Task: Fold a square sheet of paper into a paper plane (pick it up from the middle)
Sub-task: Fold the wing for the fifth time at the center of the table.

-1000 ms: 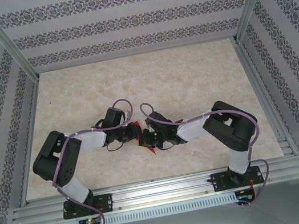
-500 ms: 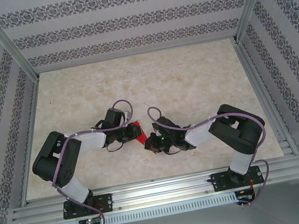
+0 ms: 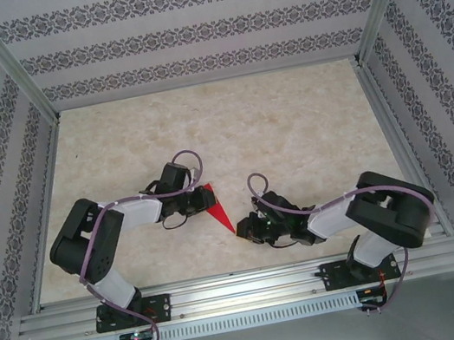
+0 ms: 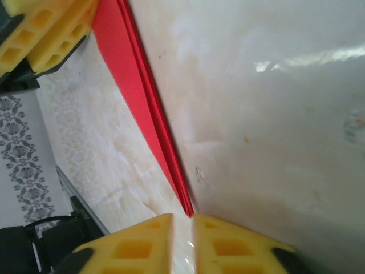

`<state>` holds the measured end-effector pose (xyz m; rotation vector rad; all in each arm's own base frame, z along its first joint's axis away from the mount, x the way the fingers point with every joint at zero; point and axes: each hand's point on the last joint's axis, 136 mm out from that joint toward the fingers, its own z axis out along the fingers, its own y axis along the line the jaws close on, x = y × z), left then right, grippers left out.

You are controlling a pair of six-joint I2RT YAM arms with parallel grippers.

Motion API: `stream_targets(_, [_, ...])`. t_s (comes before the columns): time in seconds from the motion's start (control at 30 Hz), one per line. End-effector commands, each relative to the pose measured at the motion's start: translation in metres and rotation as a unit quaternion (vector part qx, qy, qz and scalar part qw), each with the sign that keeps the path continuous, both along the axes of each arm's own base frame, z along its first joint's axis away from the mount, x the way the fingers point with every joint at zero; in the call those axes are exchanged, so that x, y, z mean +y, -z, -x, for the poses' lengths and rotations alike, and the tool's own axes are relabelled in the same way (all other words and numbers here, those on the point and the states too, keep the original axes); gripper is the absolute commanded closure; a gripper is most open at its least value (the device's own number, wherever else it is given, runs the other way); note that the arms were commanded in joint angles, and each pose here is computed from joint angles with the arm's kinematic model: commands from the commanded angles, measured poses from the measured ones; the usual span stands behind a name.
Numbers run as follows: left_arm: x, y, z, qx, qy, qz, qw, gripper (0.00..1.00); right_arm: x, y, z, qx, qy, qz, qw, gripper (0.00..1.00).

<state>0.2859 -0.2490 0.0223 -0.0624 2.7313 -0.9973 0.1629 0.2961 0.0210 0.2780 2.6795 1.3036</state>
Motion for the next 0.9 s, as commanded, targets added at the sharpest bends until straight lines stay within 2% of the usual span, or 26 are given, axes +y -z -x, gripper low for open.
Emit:
stream_targets(0.0, [0.006, -0.006, -0.004, 0.000, -0.009, -0.037, 0.999, 0.75, -0.029, 0.004, -0.011, -0.029, 0.025, 0.070, 0.997, 0.74])
stream_targets(0.07, [0.003, -0.030, -0.012, -0.019, -0.017, -0.041, 0.999, 0.67, -0.036, -0.014, -0.027, -0.059, 0.042, 0.083, 0.994, 0.73])
stream_targets(0.17, [0.006, -0.062, -0.017, -0.041, -0.035, -0.073, 0.996, 0.47, -0.059, -0.028, -0.040, -0.095, 0.072, 0.119, 0.986, 0.63])
stream_targets(0.23, [0.015, -0.077, -0.015, -0.051, -0.054, -0.117, 0.990, 0.34, -0.071, -0.040, -0.048, -0.122, 0.092, 0.127, 0.980, 0.57])
stream_targets(0.37, [0.050, -0.073, 0.001, -0.012, -0.132, -0.224, 0.965, 0.29, -0.083, -0.066, -0.061, -0.173, 0.130, 0.111, 0.970, 0.42])
stream_targets(0.47, [0.057, -0.068, 0.011, 0.004, -0.156, -0.265, 0.951, 0.29, -0.082, -0.080, -0.066, -0.200, 0.129, 0.097, 0.966, 0.36])
stream_targets(0.67, [0.033, -0.058, 0.013, 0.028, -0.163, -0.262, 0.951, 0.28, -0.076, -0.080, -0.069, -0.197, 0.097, 0.117, 0.969, 0.35])
stream_targets(0.87, [0.021, -0.048, 0.011, 0.051, -0.165, -0.318, 0.932, 0.24, -0.065, -0.068, -0.068, -0.174, 0.079, 0.111, 0.975, 0.35])
